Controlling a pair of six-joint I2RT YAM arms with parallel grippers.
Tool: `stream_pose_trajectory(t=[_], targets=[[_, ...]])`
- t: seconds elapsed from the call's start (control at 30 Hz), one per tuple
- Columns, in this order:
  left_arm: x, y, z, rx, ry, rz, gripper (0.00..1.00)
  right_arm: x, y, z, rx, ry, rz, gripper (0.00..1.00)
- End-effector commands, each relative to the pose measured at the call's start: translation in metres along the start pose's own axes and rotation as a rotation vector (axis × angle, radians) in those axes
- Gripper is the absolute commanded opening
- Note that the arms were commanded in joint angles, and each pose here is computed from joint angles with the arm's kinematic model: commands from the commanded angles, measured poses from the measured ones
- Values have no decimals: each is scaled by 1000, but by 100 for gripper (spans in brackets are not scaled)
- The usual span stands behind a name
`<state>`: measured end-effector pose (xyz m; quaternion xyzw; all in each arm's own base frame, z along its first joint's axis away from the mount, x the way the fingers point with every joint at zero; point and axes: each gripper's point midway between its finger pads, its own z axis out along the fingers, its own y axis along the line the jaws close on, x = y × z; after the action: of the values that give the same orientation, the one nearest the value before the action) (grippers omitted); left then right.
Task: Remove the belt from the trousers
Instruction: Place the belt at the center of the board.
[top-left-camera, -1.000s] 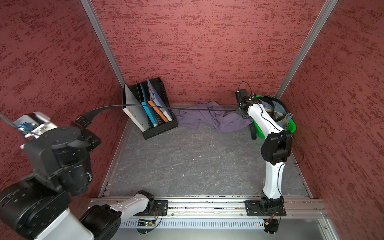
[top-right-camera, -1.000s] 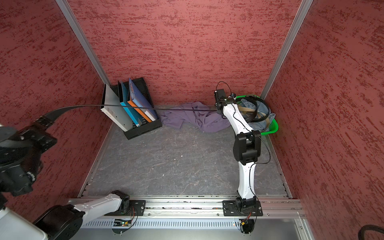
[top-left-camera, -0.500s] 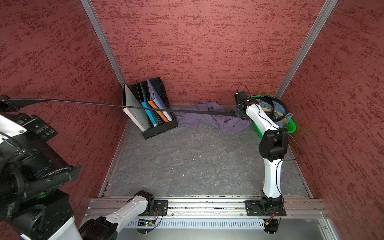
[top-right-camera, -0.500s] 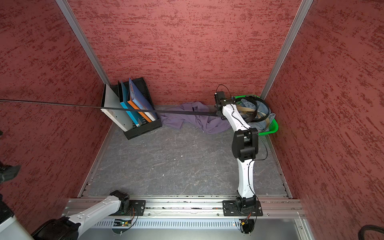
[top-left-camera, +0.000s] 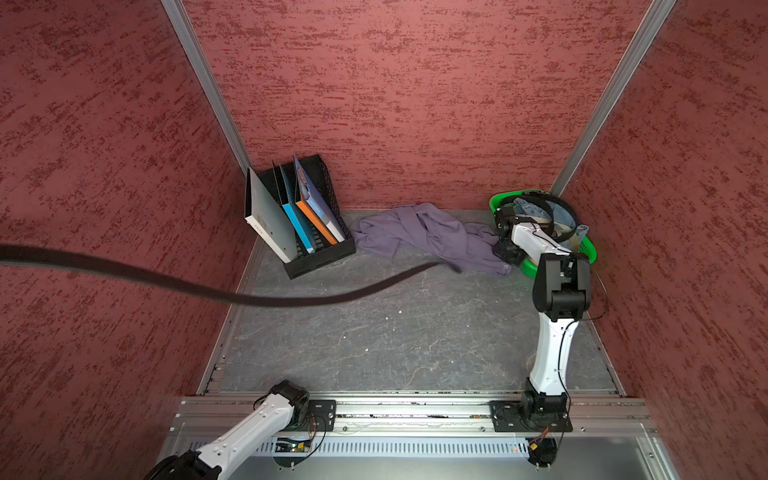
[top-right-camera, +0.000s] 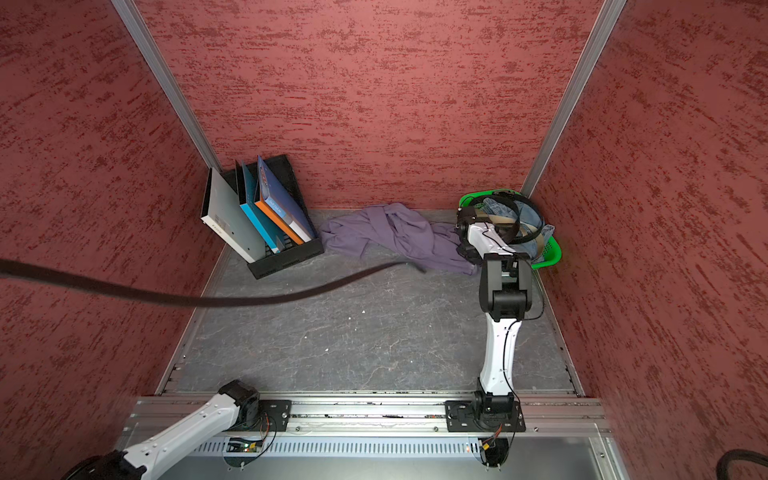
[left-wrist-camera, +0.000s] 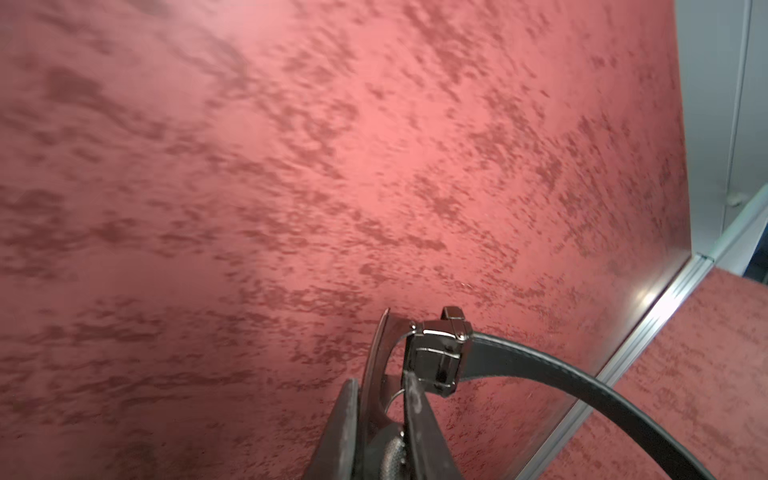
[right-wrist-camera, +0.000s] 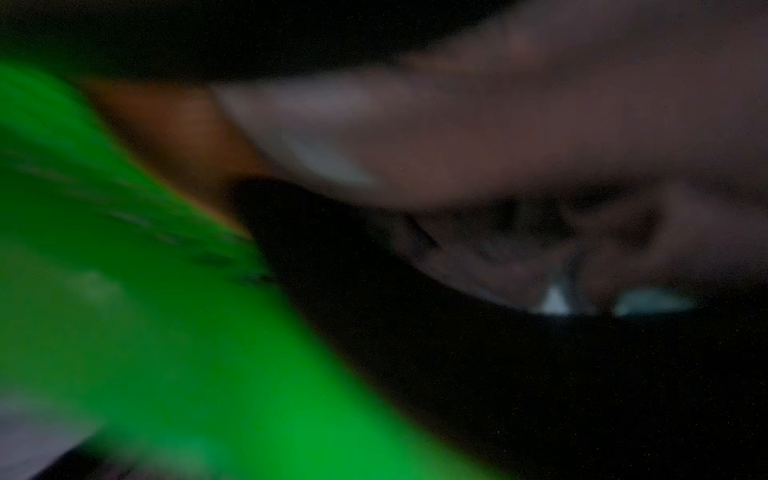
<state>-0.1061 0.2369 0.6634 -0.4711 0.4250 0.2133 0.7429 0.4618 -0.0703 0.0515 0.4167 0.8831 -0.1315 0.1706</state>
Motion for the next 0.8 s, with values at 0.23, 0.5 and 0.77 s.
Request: stream_pose_trajectory(t=[0.23, 0.5, 0.77], targets=[[126, -206, -3, 302, 188, 220, 0, -27, 123, -106, -660, -237, -227, 0], [244, -403, -142, 908, 414, 258, 0, 37, 143, -151, -664, -186, -509, 72], [375, -447, -225, 1127, 942, 241, 1, 15, 53, -216, -638, -389, -280, 85]])
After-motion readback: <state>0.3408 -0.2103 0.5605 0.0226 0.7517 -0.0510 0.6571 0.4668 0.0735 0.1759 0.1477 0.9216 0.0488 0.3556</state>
